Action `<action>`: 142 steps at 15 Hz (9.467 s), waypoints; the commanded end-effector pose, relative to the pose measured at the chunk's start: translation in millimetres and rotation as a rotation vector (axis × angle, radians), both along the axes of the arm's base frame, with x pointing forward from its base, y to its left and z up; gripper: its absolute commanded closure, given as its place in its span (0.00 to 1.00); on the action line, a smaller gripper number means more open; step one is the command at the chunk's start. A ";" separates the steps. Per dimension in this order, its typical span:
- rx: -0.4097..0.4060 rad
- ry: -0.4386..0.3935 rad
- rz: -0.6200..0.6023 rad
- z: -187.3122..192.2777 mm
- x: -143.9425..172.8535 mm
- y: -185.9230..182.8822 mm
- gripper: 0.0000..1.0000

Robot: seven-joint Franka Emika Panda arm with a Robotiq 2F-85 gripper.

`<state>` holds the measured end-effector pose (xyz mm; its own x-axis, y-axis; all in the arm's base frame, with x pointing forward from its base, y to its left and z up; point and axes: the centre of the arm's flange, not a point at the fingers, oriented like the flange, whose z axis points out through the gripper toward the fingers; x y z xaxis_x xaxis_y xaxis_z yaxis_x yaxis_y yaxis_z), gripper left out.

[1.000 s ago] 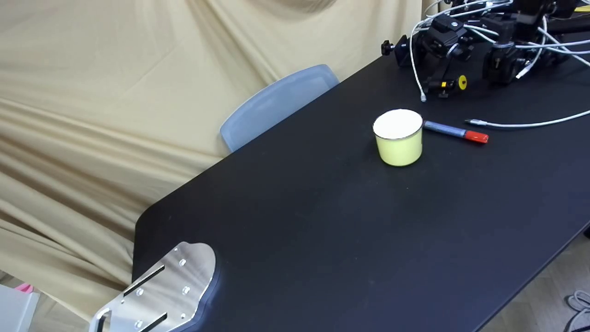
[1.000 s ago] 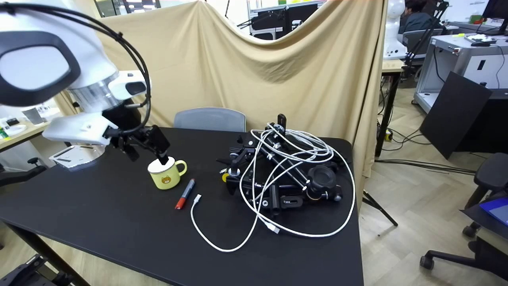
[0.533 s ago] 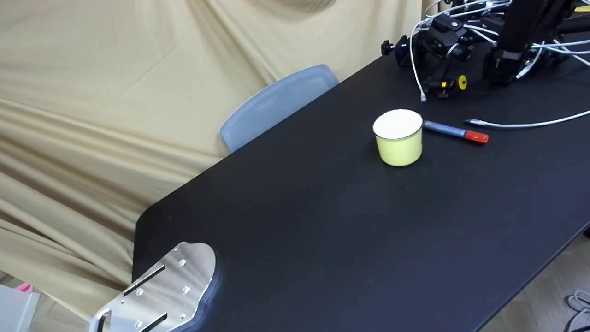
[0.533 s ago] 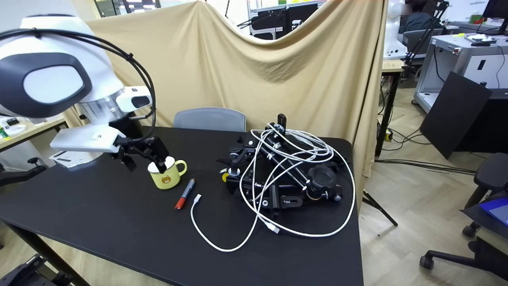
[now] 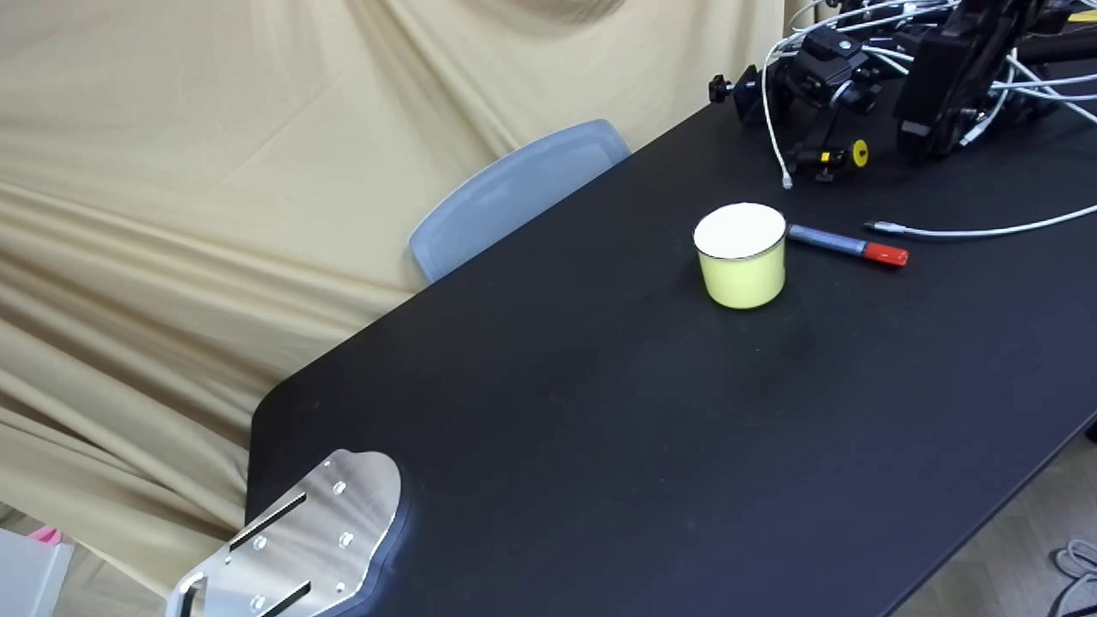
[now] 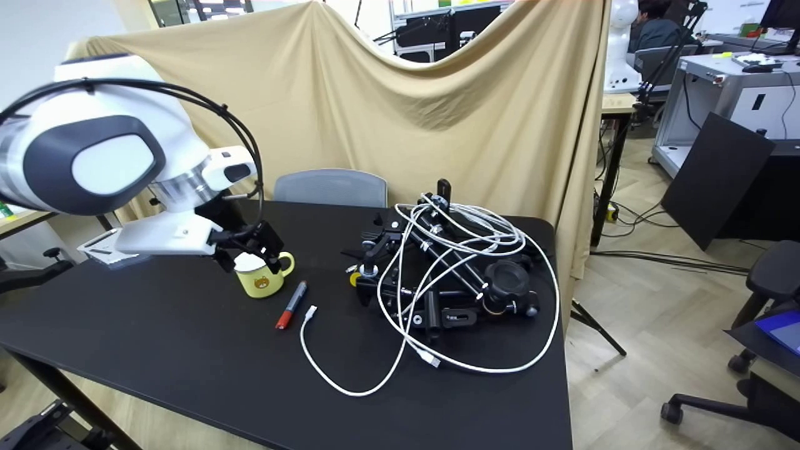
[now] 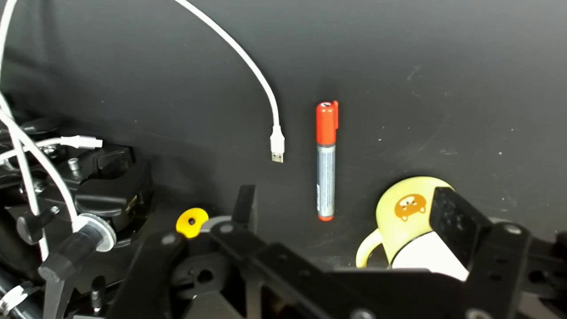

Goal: Put the marker in the yellow mug, remove the marker from the mug

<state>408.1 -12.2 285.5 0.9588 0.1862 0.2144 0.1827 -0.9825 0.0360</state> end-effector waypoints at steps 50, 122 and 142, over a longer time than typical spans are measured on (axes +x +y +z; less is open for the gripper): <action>-0.164 0.142 0.135 -48.1 106.2 1.4 0.95; 0.104 0.670 0.150 -61.4 207.8 110.8 0.14; -0.034 0.024 0.181 -28.3 35.5 118.8 0.00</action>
